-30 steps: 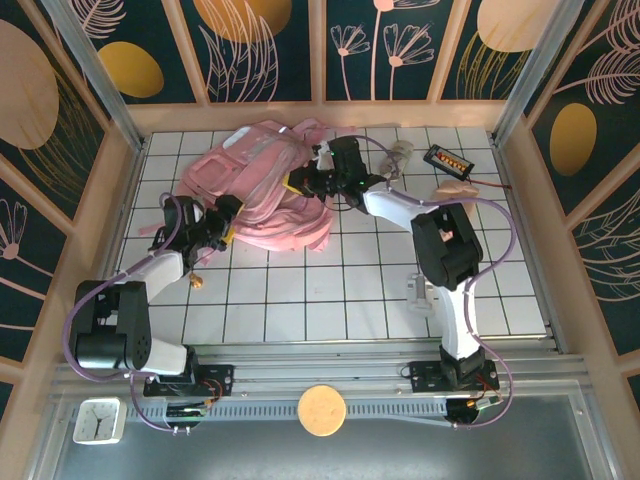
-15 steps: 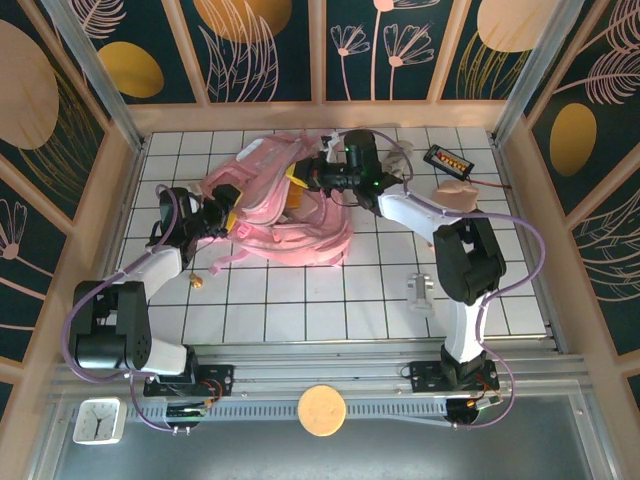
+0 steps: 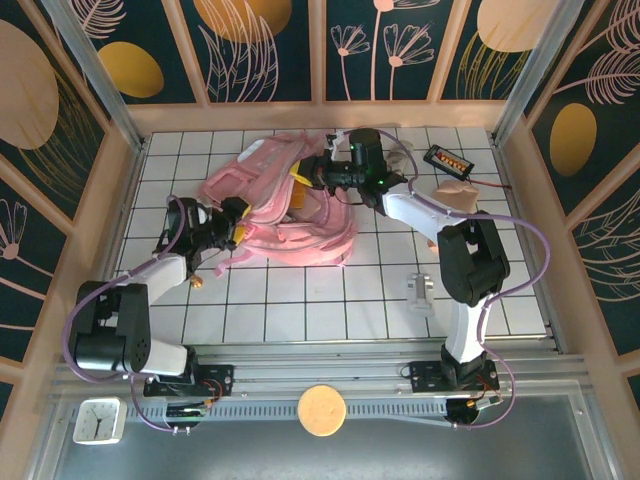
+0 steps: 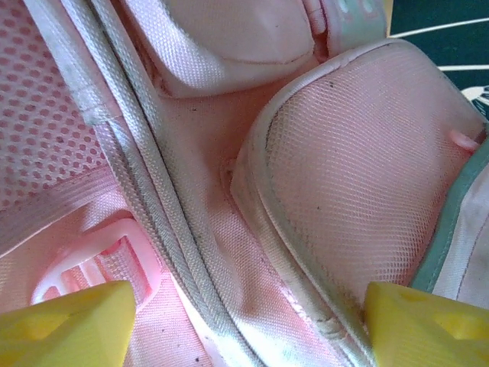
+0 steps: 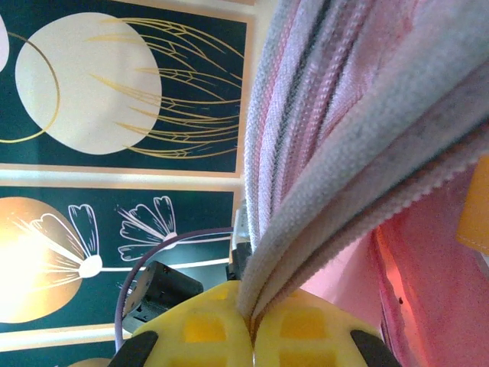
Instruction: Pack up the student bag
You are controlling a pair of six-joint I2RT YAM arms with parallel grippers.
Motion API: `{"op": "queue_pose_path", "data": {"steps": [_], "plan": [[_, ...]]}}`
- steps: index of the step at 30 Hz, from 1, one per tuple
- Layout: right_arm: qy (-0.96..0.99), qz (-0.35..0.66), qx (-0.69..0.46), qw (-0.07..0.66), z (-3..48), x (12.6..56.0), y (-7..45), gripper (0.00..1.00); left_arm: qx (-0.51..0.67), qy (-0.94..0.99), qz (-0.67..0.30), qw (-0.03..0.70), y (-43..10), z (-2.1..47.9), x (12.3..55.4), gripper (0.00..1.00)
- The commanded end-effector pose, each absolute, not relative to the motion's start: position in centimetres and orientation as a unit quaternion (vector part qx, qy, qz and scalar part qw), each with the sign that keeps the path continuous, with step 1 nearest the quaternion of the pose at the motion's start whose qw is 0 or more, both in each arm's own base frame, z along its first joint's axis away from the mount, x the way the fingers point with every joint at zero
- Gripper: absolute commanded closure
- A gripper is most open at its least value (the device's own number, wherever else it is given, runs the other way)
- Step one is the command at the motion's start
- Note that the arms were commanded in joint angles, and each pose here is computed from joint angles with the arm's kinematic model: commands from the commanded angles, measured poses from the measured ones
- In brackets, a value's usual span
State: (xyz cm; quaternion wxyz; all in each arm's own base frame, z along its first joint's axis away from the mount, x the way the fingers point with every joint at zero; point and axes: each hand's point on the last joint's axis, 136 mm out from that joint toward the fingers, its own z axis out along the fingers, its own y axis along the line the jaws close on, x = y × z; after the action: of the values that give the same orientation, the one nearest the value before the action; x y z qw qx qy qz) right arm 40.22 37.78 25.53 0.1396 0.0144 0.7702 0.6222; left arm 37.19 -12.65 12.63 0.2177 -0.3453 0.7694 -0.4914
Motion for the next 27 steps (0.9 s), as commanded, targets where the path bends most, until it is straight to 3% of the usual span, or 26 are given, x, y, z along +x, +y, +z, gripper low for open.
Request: {"op": "queue_pose_path", "data": {"steps": [1, 7, 9, 11, 12, 13, 14, 15, 17, 21, 27], "plan": [[0.716, 0.67, -0.044, 0.191, 33.1, 38.3, 37.2, 1.0, -0.355, 0.757, -0.513, 0.196, -14.3, 11.8, 37.2, 0.28], [0.717, 0.671, -0.046, 0.186, 33.2, 37.6, 36.9, 1.0, -0.362, 0.734, -0.538, 0.202, -15.9, 12.2, 39.0, 0.56], [0.718, 0.67, -0.045, 0.182, 32.9, 37.4, 36.8, 1.0, -0.358, 0.731, -0.54, 0.212, -16.0, 12.9, 39.6, 0.72], [0.722, 0.666, -0.042, 0.179, 32.4, 37.4, 36.4, 1.0, -0.355, 0.729, -0.543, 0.219, -16.0, 13.5, 40.0, 0.97], [0.727, 0.661, -0.04, 0.181, 32.1, 37.5, 36.0, 1.0, -0.353, 0.728, -0.545, 0.22, -16.0, 13.7, 40.1, 1.0], [0.741, 0.646, -0.032, 0.182, 31.1, 37.8, 35.2, 0.9, -0.351, 0.727, -0.547, 0.221, -16.1, 14.0, 40.2, 1.0], [0.763, 0.615, -0.028, 0.197, 30.0, 38.2, 34.0, 0.69, -0.35, 0.726, -0.55, 0.22, -16.2, 14.2, 40.3, 1.0], [0.786, 0.579, -0.026, 0.217, 29.0, 38.6, 32.7, 0.55, -0.349, 0.724, -0.553, 0.22, -16.2, 14.5, 40.3, 1.0], [0.85, 0.464, -0.029, 0.246, 25.9, 38.7, 29.5, 0.42, -0.351, 0.714, -0.564, 0.221, -16.3, 15.3, 40.3, 1.0], [0.908, 0.312, -0.098, 0.264, 23.4, 35.9, 27.1, 0.42, -0.347, 0.7, -0.582, 0.225, -16.6, 17.6, 40.5, 1.0], [0.915, 0.238, -0.187, 0.269, 22.1, 30.3, 31.0, 0.48, -0.329, 0.701, -0.591, 0.227, -17.8, 20.2, 40.7, 1.0]]}}
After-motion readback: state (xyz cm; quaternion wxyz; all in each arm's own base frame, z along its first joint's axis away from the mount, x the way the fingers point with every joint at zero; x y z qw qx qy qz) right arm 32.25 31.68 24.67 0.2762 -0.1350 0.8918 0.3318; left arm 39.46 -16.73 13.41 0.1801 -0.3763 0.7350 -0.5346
